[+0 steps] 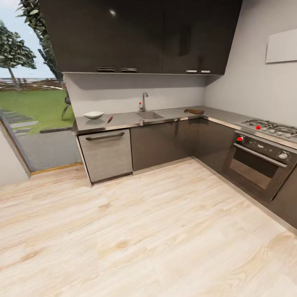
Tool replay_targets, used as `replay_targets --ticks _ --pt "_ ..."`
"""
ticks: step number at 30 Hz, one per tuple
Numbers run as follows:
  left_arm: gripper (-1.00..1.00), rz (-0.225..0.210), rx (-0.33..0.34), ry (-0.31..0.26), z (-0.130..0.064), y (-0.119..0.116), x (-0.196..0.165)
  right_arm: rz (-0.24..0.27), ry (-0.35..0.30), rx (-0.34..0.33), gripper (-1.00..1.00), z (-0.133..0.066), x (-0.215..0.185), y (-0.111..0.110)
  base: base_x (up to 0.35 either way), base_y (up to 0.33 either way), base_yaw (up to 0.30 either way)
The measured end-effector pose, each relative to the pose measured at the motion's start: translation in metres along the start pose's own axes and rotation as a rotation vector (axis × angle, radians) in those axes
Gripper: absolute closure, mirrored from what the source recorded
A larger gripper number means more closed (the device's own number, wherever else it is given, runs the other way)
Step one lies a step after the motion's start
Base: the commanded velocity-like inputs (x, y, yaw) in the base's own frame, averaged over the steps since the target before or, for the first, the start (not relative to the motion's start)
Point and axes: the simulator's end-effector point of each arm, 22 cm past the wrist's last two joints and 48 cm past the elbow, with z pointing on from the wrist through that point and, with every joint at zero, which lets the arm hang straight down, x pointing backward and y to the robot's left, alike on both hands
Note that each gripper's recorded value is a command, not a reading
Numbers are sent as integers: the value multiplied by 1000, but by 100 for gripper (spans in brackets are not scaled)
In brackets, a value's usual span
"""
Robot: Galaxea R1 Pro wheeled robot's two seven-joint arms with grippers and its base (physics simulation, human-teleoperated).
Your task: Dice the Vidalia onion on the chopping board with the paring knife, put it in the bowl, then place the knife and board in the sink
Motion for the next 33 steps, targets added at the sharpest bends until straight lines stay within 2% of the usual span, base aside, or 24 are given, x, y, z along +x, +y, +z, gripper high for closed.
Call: replay_targets --ticks 33 --pt "-100 0 0 0 0 0 0 0 0 0 -100 0 0 0 262 -208 172"
